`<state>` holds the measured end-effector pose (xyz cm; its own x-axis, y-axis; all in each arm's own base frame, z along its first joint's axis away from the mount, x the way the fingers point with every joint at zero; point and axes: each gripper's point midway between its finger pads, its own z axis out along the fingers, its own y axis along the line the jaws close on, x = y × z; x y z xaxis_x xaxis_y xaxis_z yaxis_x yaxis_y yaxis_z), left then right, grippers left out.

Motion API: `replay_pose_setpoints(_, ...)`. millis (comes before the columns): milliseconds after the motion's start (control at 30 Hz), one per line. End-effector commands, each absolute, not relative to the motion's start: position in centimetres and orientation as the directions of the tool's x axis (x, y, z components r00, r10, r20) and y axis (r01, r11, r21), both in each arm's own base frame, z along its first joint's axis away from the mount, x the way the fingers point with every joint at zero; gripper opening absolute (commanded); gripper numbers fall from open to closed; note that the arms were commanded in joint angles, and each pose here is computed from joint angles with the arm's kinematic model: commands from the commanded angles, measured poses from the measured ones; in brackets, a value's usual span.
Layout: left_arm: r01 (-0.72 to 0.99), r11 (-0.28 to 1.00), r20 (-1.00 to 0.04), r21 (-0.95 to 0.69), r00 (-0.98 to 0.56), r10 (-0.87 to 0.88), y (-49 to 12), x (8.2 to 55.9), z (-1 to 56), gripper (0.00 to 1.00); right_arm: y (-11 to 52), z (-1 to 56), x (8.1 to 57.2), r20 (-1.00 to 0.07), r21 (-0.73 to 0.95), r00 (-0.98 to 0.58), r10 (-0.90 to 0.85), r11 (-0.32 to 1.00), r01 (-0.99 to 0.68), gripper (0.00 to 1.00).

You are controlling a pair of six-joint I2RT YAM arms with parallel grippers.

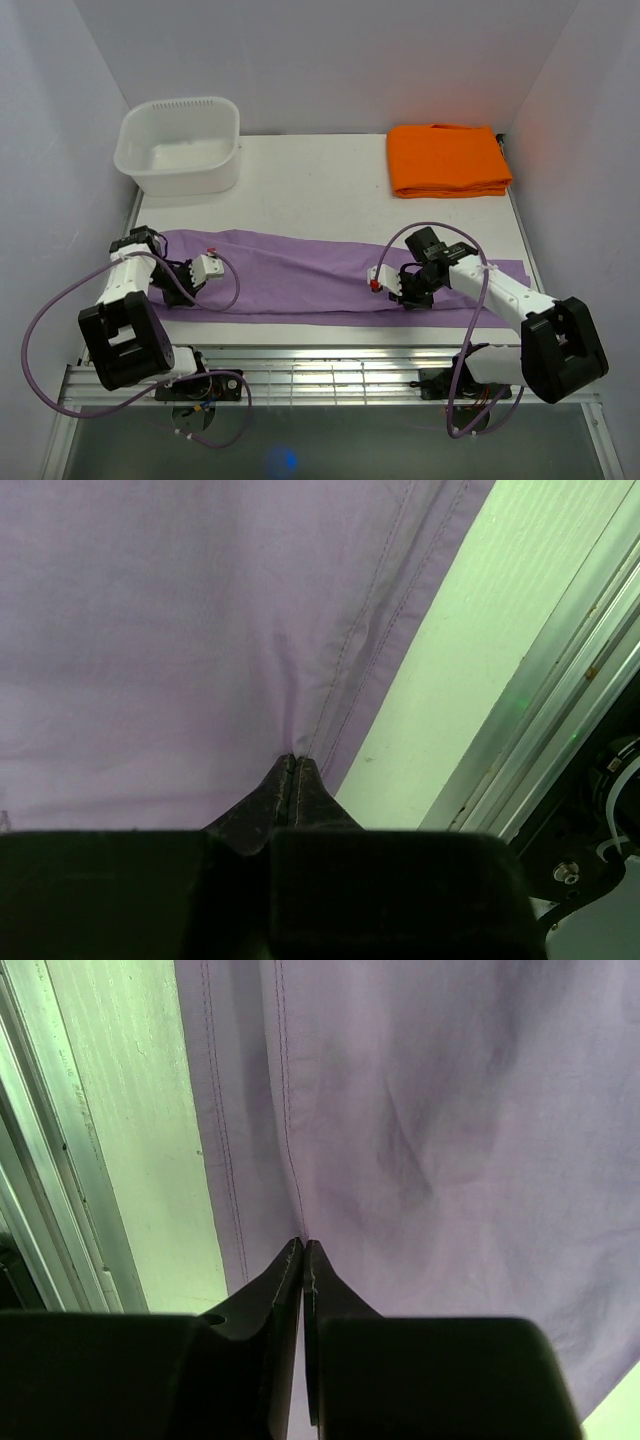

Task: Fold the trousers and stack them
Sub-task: Fold the trousers

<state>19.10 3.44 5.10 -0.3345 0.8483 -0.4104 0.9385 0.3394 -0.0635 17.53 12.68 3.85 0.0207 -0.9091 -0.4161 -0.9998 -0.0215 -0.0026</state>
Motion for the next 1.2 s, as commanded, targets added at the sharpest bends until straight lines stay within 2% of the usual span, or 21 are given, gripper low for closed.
replay_pose_setpoints(0,0.952,0.307,-0.392,-0.005,-0.284,0.875,3.8,19.2,6.0,0.00,13.3,5.1,18.1,-0.442,-0.043,0.043,-0.896,-0.026,-0.999,0.08)
replay_pose_setpoints(267,0.954,0.299,-0.397,0.013,-0.270,0.877,3.6,18.9,8.4,0.00,13.0,6.7,17.0,-0.468,-0.077,0.068,-0.881,-0.037,-0.996,0.08)
replay_pose_setpoints(500,0.942,0.325,-0.340,-0.076,-0.331,0.880,3.9,16.6,3.1,0.00,11.5,2.5,15.1,-0.417,-0.022,0.041,-0.908,-0.035,-0.999,0.08)
replay_pose_setpoints(533,0.935,0.329,-0.326,-0.131,-0.354,0.877,3.7,15.4,1.7,0.00,11.3,2.0,15.0,-0.411,-0.015,0.036,-0.911,-0.033,-0.999,0.08)
replay_pose_setpoints(667,0.912,0.379,-0.278,-0.156,-0.409,0.869,4.6,15.5,-0.4,0.00,11.4,1.5,15.5,-0.397,-0.004,0.016,-0.918,-0.016,-1.000,0.08)
replay_pose_setpoints(700,0.901,0.402,-0.274,-0.161,-0.432,0.859,4.6,15.7,-0.3,0.00,11.3,1.8,15.4,-0.388,0.008,0.004,-0.921,-0.008,-1.000,0.18)
replay_pose_setpoints(767,0.896,0.417,-0.270,-0.151,-0.444,0.855,5.0,16.5,0.0,0.00,11.0,3.0,16.2,-0.379,-0.028,-0.019,-0.925,0.032,-0.999,0.30)
replay_pose_setpoints(800,0.892,0.430,-0.260,-0.135,-0.451,0.854,5.3,16.9,0.1,0.00,10.8,4.0,16.6,-0.382,-0.051,-0.027,-0.924,0.051,-0.997,0.42)
replay_pose_setpoints(900,0.880,0.459,-0.226,-0.119,-0.474,0.851,6.5,17.2,0.3,0.00,10.0,7.5,18.7,-0.431,-0.164,-0.047,-0.901,0.129,-0.978,0.68)
replay_pose_setpoints(1000,0.880,0.463,-0.223,-0.107,-0.475,0.851,7.2,17.4,0.5,0.00,7.4,9.7,19.0,-0.448,-0.159,-0.141,-0.883,0.234,-0.959,0.72)
replay_pose_setpoints(1133,0.874,0.478,-0.208,-0.088,-0.485,0.849,8.4,17.8,0.6,0.00,3.3,12.7,20.0,-0.462,-0.161,-0.249,-0.851,0.357,-0.920,0.73)
replay_pose_setpoints(1167,0.869,0.487,-0.204,-0.088,-0.494,0.845,8.6,17.9,0.7,0.00,1.4,12.8,20.3,-0.466,-0.139,-0.333,-0.820,0.440,-0.887,0.73)
